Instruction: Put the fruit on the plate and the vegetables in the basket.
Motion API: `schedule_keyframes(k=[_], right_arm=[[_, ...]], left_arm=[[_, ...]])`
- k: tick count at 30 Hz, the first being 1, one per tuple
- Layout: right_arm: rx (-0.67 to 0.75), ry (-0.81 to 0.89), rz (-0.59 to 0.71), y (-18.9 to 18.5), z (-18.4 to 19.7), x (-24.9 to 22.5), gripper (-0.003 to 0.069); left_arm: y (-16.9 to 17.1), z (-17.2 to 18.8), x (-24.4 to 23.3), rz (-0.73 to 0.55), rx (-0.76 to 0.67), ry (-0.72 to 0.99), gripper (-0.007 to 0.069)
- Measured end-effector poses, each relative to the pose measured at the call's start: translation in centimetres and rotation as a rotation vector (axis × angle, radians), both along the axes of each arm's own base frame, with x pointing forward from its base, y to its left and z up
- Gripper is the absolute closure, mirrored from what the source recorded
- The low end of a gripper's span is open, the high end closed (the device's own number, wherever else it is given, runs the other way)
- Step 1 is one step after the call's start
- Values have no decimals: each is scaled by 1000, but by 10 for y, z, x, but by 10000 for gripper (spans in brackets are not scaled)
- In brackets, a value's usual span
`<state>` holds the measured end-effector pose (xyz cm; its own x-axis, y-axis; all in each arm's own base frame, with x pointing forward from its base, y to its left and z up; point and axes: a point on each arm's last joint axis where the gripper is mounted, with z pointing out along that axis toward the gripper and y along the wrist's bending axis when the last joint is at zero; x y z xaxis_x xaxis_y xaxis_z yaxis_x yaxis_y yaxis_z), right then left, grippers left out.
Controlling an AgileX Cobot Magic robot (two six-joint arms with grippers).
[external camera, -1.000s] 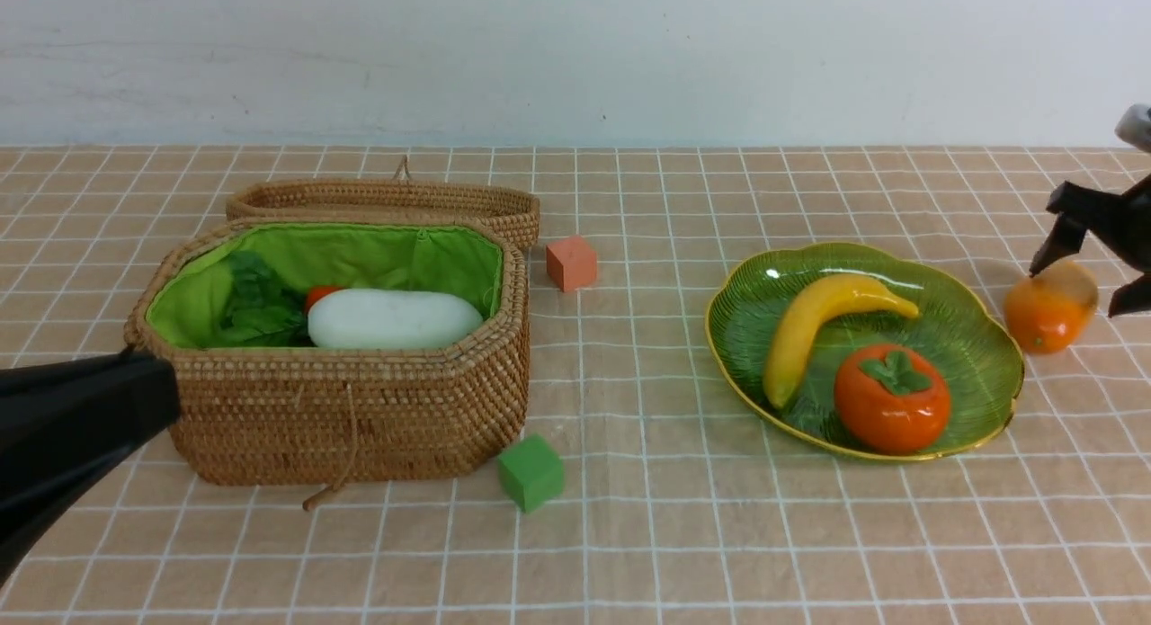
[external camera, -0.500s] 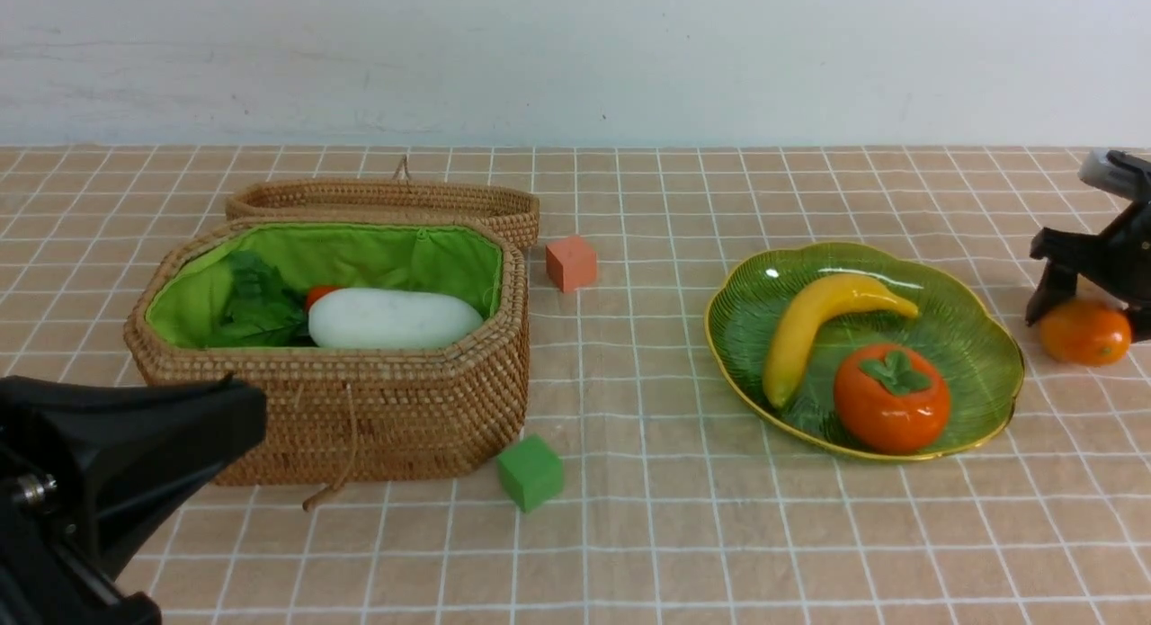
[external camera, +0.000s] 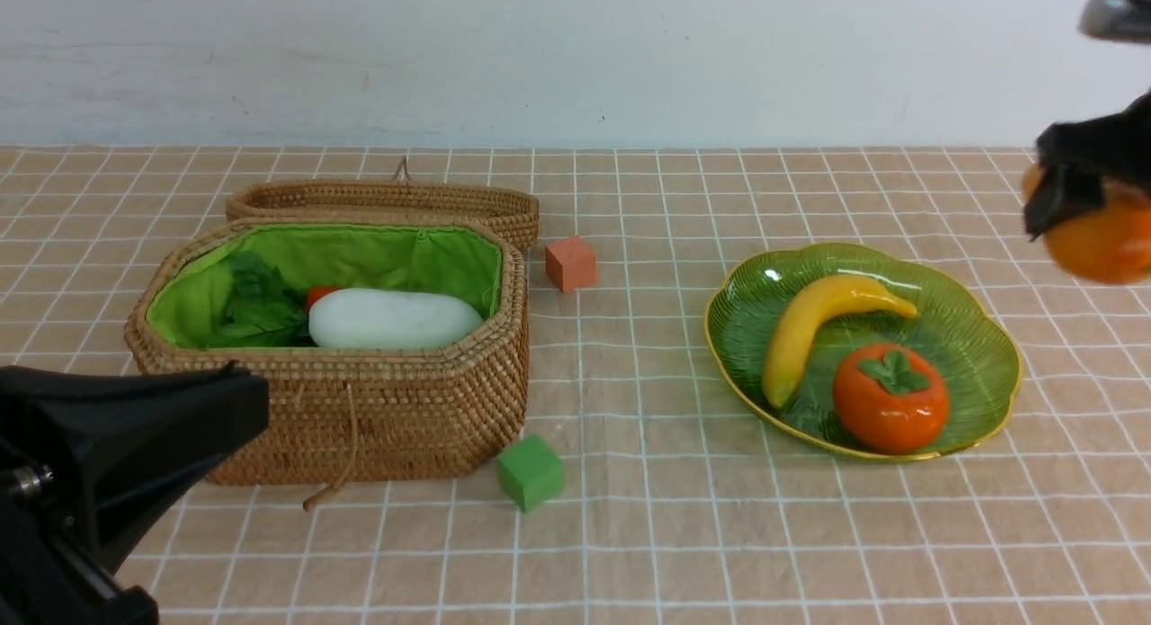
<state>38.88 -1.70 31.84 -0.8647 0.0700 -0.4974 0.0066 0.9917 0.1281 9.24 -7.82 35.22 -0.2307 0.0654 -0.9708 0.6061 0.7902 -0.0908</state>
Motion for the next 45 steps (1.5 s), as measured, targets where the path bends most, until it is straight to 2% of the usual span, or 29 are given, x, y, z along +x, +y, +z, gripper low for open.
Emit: schedule_keyframes(k=[4, 8, 12, 13, 14, 15, 18, 20, 21, 23, 24, 26, 28, 29, 30, 31, 32, 33, 38, 43, 45], right_arm=[[-13, 72, 43, 13, -61, 15, 100], [-15, 106, 38, 12, -90, 26, 100], [-12, 103, 37, 12, -88, 25, 63], [-7, 97, 39, 13, -80, 22, 11], [-7, 100, 40, 13, -79, 21, 7], [-2, 90, 44, 14, -65, 14, -15], [-2, 37, 50, 15, -30, -3, -3], [-4, -12, 55, 16, -4, -17, 28], [-5, -35, 61, 17, 17, -35, 82], [-4, -62, 64, 18, 38, -56, 133], [-3, -84, 66, 19, 54, -80, 200], [-2, -103, 68, 21, 66, -122, 331], [-3, -140, 67, 23, 74, -163, 427], [-3, -145, 67, 23, 74, -167, 437], [-2, -161, 64, 24, 74, -184, 484], [1, -202, 57, 26, 72, -221, 547], [2, -213, 55, 26, 71, -229, 561], [4, -256, 49, 27, 65, -260, 609], [32, -381, 7, 30, 36, -330, 655], [85, -454, -63, 30, 4, -354, 655], [112, -531, -95, 29, -8, -358, 653]], left_arm=[[0, 1, 0, -1, 0, -10, 638], [0, 1, 1, 2, 14, -26, 638], [1, 1, 1, 5, 31, -42, 638], [1, 1, 1, 7, 35, -42, 638], [1, 1, 1, 7, 35, -41, 638], [1, 0, 1, 11, 35, -31, 638], [2, 0, 1, 20, 11, -10, 637], [3, 1, 0, 23, -3, -7, 637], [5, 2, -2, 25, -19, -13, 636], [9, 4, -7, 25, -38, -27, 636], [15, 3, -13, 20, -67, -54, 636], [26, -7, -26, 5, -122, -98, 636], [36, -17, -38, -6, -173, -139, 638], [37, -21, -39, -7, -172, -136, 638], [40, -28, -43, -12, -192, -149, 638], [48, -42, -52, -19, -237, -172, 638], [47, -44, -51, -19, -234, -168, 638], [53, -56, -58, -22, -270, -186, 638], [57, -81, -61, -22, -279, -187, 638], [54, -96, -58, -21, -248, -155, 638], [53, -101, -57, -20, -237, -144, 638]])
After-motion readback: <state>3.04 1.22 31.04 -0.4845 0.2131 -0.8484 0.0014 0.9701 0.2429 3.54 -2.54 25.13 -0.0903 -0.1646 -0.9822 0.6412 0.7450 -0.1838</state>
